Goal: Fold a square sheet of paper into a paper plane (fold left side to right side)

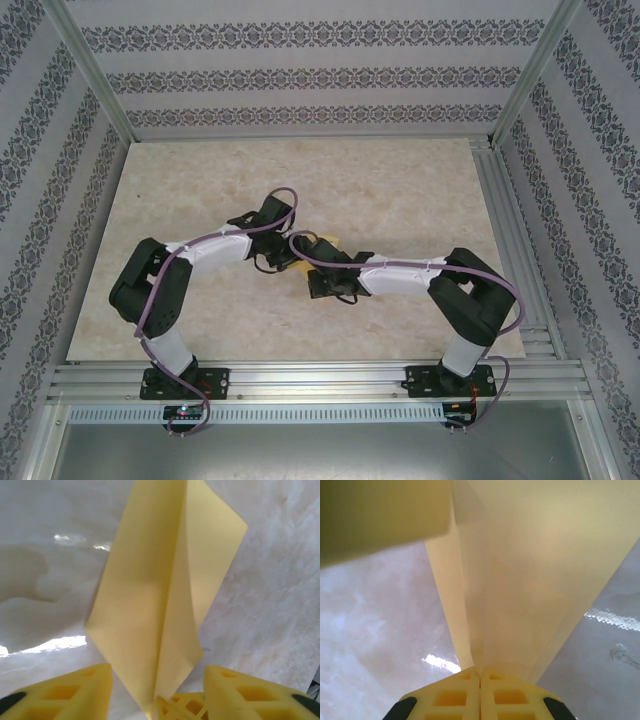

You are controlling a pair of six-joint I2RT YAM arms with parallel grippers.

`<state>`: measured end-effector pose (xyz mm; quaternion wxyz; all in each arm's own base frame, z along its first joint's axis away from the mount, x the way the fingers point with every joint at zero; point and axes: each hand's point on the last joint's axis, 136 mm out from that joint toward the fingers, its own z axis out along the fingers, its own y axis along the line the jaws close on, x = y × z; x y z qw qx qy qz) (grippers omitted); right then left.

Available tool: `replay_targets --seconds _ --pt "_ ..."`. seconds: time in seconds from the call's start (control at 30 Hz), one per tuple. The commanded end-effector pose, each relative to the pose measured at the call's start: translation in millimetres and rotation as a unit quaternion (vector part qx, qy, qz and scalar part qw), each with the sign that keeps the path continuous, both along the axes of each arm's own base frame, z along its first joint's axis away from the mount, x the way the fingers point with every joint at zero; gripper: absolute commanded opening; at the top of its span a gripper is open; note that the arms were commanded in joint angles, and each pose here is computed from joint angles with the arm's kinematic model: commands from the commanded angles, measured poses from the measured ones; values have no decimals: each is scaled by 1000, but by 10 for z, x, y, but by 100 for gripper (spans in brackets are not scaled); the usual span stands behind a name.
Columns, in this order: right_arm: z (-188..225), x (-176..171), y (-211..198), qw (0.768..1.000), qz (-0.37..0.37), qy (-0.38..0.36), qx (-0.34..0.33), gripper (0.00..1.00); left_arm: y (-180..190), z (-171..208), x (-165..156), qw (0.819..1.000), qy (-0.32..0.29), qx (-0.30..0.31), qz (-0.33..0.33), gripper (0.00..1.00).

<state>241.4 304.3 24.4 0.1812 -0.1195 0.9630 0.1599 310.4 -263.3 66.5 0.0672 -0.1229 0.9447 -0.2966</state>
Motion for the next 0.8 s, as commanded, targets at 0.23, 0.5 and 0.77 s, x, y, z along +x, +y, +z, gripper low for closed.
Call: replay_targets --seconds 0.23,0.5,0.77 --pt "-50 -70 -59 1000 1 15 10 8 305 507 181 997 -72 -26 29 73" --pt "-44 -62 -42 1000 1 15 14 9 310 384 77 995 -60 -68 45 50" --pt "-22 -56 -41 1000 0 15 21 11 -19 151 66 993 -31 -108 24 32"
